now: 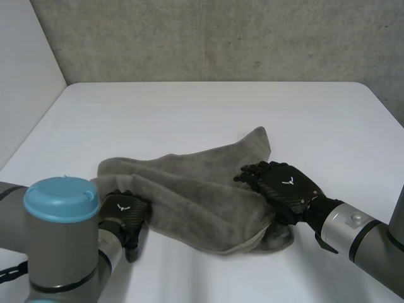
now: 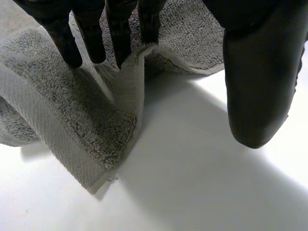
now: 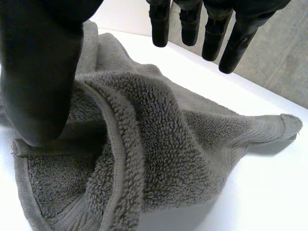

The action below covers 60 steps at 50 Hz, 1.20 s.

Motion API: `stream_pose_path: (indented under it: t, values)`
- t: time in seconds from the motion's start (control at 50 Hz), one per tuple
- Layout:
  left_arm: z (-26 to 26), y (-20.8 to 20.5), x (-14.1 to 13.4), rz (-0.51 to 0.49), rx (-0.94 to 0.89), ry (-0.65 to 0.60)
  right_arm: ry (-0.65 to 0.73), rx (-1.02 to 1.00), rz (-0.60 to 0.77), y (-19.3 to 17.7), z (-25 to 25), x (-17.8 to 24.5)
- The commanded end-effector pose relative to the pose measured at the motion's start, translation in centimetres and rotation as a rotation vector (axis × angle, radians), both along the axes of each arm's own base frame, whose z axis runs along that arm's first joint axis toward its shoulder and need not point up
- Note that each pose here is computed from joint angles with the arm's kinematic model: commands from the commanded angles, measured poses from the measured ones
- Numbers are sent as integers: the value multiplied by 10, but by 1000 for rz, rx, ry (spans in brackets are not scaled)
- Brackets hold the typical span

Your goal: Fold the towel.

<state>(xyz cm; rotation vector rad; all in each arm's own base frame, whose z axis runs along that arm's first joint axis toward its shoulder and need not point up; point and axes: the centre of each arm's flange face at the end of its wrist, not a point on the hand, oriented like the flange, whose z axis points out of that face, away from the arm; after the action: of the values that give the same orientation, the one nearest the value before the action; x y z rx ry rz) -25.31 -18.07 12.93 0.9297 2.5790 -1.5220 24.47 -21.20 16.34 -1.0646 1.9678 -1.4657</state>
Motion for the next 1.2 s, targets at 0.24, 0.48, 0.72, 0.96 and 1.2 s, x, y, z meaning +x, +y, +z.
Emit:
stream_pose_path:
  t: [0.24, 0.48, 0.72, 0.96, 1.2]
  values:
    - [4, -33, -9, 30, -86, 48, 0, 0, -2, -1, 0, -1]
    - [-2, -48, -9, 53, -102, 56, 1, 3, -1, 0, -1, 0]
    - [-8, -73, -9, 87, -147, 79, 3, 11, -4, -1, -3, 0]
    - [1, -94, -6, 116, -199, 114, 7, 19, -10, -2, -5, -1]
    - [50, -84, -3, 97, -295, 182, 6, 96, -144, -18, 0, -31]
